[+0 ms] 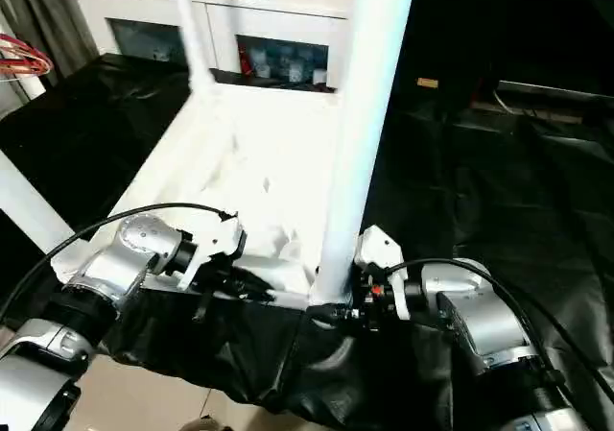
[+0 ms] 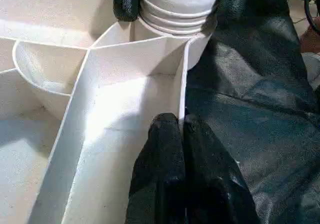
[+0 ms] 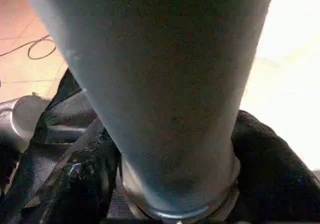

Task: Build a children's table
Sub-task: Rotate leg to tighten

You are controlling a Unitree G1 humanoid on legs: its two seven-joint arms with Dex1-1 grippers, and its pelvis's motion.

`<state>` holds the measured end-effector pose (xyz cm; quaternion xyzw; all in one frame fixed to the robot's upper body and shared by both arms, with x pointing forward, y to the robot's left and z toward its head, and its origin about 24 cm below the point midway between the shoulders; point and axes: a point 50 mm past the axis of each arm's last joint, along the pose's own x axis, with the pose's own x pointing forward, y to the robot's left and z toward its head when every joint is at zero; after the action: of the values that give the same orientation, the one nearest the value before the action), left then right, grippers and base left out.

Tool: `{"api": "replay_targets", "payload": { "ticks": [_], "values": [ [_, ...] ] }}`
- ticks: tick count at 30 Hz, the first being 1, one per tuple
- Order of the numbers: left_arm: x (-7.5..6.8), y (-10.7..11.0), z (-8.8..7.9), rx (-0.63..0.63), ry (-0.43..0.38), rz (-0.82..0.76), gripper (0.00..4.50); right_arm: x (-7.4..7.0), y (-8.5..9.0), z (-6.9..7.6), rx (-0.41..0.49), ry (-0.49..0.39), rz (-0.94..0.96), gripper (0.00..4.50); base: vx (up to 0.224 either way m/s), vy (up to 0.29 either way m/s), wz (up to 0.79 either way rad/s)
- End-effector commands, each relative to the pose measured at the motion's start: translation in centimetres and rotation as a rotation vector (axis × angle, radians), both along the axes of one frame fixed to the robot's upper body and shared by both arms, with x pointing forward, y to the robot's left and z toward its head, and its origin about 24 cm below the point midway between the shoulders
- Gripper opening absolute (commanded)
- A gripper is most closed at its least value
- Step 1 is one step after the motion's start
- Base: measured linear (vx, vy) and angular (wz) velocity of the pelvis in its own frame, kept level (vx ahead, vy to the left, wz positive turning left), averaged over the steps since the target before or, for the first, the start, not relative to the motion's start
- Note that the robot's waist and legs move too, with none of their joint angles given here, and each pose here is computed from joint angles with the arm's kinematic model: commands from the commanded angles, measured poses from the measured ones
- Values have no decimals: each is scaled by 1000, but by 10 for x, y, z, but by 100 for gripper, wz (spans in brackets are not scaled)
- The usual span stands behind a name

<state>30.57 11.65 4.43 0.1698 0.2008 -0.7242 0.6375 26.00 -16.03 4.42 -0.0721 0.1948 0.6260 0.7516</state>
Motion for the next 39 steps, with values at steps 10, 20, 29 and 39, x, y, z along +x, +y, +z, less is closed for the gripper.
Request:
{"api": "replay_targets", "payload": {
  "ticks": [10, 20, 29, 39],
  "values": [
    [9, -8, 11, -78, -68, 87, 0, -2, 25, -6, 68, -2, 12, 273, 0, 0, 0],
    [31, -27, 17, -142, -165, 385, 0, 42, 37, -25, 32, -77, -551, 270, 0, 0, 0],
    [30, -57, 16, -188, -193, 472, 0, 54, 63, -37, 26, -94, -778, 326, 0, 0, 0],
    [19, -54, 9, -161, -164, 353, 0, 54, 56, -26, 77, -151, -675, 383, 0, 0, 0]
  ]
}}
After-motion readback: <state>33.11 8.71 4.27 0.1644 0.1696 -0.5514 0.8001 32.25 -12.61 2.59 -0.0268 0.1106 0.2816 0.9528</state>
